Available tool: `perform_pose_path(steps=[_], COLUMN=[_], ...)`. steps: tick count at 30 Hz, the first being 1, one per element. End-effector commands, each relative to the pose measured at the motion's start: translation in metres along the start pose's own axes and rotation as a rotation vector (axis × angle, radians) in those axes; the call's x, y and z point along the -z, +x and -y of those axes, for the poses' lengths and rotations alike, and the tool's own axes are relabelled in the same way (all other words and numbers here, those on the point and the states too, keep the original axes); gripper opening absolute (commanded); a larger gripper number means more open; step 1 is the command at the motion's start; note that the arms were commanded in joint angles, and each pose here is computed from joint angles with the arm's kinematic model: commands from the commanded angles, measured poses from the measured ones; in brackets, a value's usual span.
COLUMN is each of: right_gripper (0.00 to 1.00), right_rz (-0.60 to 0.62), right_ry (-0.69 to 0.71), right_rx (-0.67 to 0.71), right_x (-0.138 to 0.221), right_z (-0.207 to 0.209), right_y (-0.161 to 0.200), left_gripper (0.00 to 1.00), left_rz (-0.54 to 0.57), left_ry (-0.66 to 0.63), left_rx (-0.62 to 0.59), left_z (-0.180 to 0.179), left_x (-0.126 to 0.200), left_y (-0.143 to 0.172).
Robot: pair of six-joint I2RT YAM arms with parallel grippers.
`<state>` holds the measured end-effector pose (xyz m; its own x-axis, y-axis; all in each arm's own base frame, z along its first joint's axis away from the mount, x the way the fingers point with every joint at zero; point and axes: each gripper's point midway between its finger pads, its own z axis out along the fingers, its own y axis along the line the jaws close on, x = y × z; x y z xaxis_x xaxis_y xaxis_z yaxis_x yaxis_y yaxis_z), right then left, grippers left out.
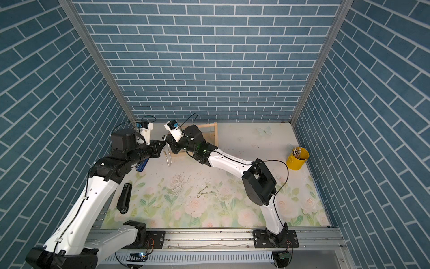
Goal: Hang the necklace on the jewelry display stand
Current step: Hang the necklace on the stand.
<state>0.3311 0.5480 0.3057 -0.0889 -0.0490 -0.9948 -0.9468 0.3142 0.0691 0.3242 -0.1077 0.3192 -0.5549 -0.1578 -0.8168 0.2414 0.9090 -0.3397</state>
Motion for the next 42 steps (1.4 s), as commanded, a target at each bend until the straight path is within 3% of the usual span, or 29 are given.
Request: perform_pose_path(steps=[1, 9, 16, 24, 41, 42], right_gripper=[0.01, 0.00, 0.00, 0.00, 0.00, 0.00], right_rz=[0.015, 0.064, 0.079, 0.084, 0.056, 0.073], right_ry=[0.099, 0.172, 0.213, 0.242, 0.364, 0.366], right_rx=[0.082, 0.122, 0.085, 0.089, 0.053, 0.059], right_x=[-0.014, -0.041, -0.033, -0.026, 0.031, 0.039], right_z=[0.028, 0.080, 0.121, 0.131, 0.167, 0.164], right_y=[-0.010, -0.025, -0.021, -0.025, -0.035, -0.048], left_gripper=[0.00, 0.00, 0.00, 0.00, 0.00, 0.00], left_rz=[0.049, 0.095, 0.073, 0.041, 0.001, 0.002], left_ry=[-0.027, -0.077, -0.062, -0.002, 0.125, 0.131], left_rx=[0.026, 0.040, 0.030, 0.028, 0.040, 0.037], left_z=[-0.006, -0.026, -0.035, -0.033, 0.004, 0.008], left_x=[-0.005, -0.036, -0.069, -0.096, -0.119, -0.120], left_y=[-0.012, -0.036, -0.045, -0.039, -0.029, -0.029])
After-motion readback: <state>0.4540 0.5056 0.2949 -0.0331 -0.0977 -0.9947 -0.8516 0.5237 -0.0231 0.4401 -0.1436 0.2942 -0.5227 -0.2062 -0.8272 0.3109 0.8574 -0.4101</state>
